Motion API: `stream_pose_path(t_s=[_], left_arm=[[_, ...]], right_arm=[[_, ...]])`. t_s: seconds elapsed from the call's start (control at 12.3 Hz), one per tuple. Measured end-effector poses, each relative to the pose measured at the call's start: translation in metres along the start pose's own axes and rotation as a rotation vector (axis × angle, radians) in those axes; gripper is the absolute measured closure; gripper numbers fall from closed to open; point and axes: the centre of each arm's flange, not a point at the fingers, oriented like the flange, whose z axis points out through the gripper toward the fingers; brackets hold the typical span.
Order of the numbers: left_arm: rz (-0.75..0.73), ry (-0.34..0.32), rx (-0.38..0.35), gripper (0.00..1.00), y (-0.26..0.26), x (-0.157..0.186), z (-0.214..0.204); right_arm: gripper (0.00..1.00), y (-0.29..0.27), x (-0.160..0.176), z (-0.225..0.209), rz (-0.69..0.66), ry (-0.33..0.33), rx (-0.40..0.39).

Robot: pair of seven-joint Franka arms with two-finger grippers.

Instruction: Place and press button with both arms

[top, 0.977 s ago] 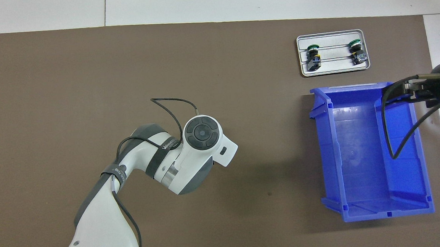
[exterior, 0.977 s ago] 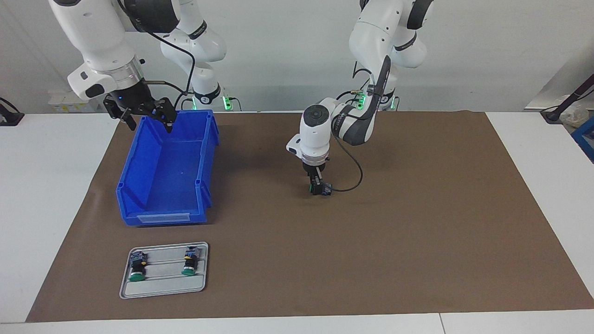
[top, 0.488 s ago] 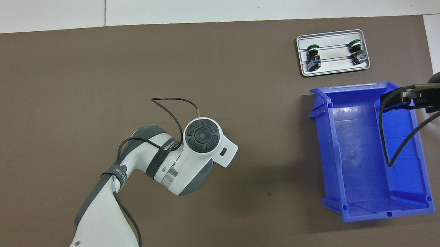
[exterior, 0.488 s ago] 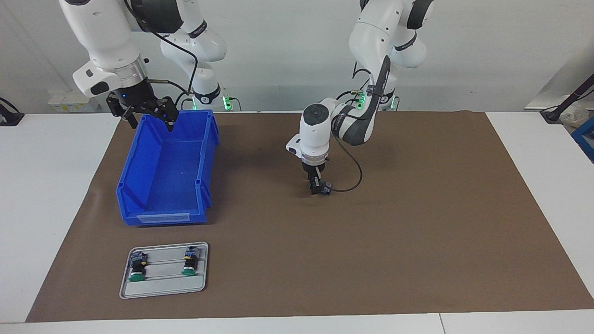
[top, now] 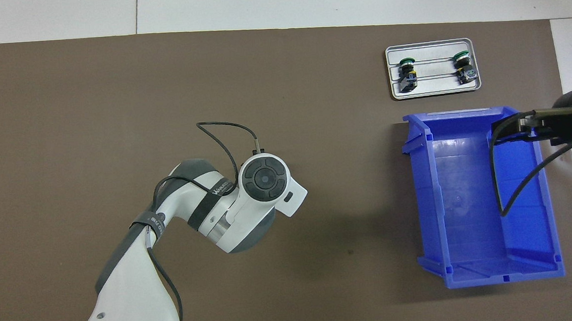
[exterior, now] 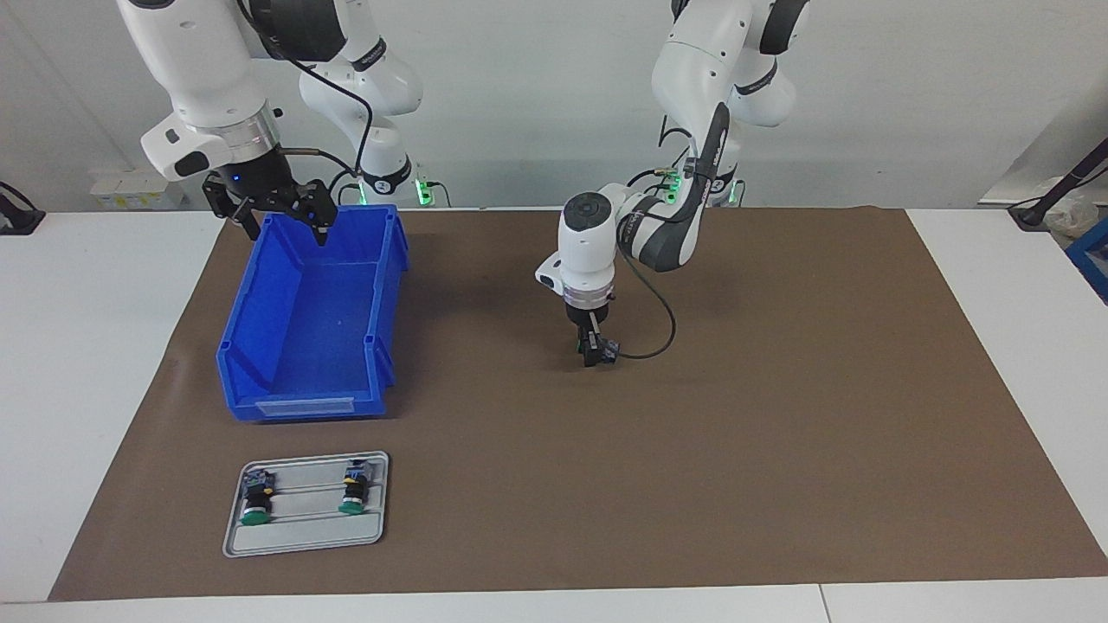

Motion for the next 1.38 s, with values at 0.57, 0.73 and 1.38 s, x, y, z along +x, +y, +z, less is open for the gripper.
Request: stream_pose_path(t_s=[0.57, 0.73, 1.38], left_arm=[[0.110, -0.052, 0.062, 0.33, 0.008, 0.008, -0.001], [0.127, -0.058, 0.066, 0.33, 0.009, 0.009, -0.001], [0.153, -0.071, 0.073, 0.60, 0.011, 0.006, 0.003]], right_arm=[[0.00, -0.001, 0.001, -0.002, -0.001, 0.011, 0.002], [0.00, -0.001, 0.001, -0.002, -0.001, 0.011, 0.002], [0.00, -0.003, 0.000, -0.002, -0.006, 0.010, 0.002]])
